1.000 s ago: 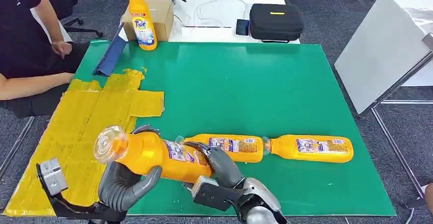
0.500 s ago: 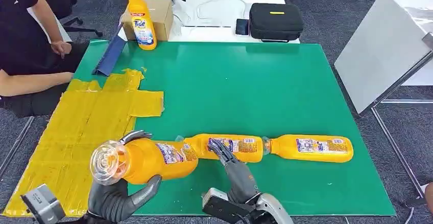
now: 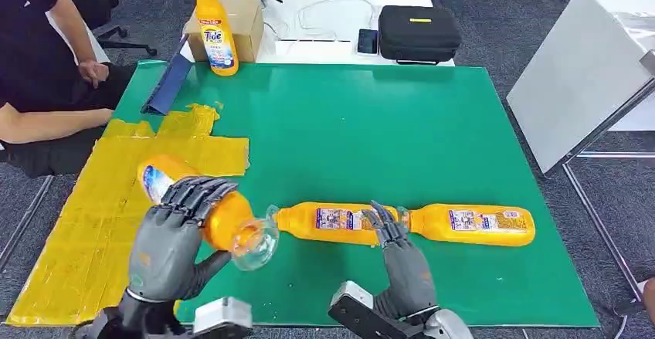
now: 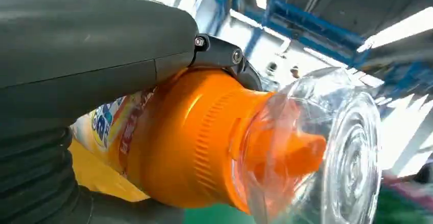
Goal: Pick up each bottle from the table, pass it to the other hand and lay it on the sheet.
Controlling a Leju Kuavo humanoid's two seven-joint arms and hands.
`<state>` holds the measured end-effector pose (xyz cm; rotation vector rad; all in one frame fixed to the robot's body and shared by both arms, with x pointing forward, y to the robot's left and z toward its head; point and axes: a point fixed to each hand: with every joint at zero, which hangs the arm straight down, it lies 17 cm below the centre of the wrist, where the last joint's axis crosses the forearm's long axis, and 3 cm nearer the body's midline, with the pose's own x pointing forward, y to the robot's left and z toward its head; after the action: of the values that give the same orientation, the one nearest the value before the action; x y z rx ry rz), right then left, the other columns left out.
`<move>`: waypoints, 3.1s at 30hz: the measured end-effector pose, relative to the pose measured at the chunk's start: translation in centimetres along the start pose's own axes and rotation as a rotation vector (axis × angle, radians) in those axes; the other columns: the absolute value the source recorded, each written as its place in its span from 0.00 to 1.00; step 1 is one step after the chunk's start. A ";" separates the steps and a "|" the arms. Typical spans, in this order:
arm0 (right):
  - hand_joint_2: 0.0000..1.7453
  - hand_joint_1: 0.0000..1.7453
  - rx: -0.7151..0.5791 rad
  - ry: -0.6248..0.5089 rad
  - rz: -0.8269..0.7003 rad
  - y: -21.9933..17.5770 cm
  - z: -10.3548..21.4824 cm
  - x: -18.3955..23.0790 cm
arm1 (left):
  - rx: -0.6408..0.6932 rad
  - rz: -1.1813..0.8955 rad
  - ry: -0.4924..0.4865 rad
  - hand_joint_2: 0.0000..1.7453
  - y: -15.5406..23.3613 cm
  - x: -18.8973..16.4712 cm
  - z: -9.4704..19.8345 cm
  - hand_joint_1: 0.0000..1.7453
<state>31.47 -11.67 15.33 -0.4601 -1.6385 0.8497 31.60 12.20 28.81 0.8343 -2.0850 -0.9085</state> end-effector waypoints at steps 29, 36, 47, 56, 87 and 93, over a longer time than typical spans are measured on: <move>1.00 0.00 -0.001 0.019 0.045 -1.3 -1.0 -1.7 | -0.791 -0.443 0.323 1.00 -19.5 -14.9 10.9 1.00; 1.00 0.00 -0.002 0.029 0.049 -1.3 -1.0 -2.2 | -0.816 -0.465 0.341 1.00 -19.9 -16.1 11.4 1.00; 1.00 0.00 0.066 0.127 0.117 -0.2 -1.3 -5.7 | -0.833 -0.308 0.277 0.00 -21.1 -15.1 11.1 0.00; 1.00 0.00 0.065 0.278 0.141 -1.0 -2.3 -10.2 | -0.742 0.117 0.267 0.00 -19.8 -8.5 11.3 0.00; 1.00 0.00 0.319 0.112 0.383 5.7 -6.9 -9.1 | -0.149 1.168 0.215 0.00 -4.2 -2.3 3.2 0.00; 1.00 0.00 0.396 0.146 0.401 7.4 -6.7 -11.0 | -0.119 1.186 0.202 0.00 -3.4 -2.4 2.9 0.00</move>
<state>39.50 -12.64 2.89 -0.5626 -1.2191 1.3732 31.49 13.16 23.80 -0.3976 -1.8455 -0.2506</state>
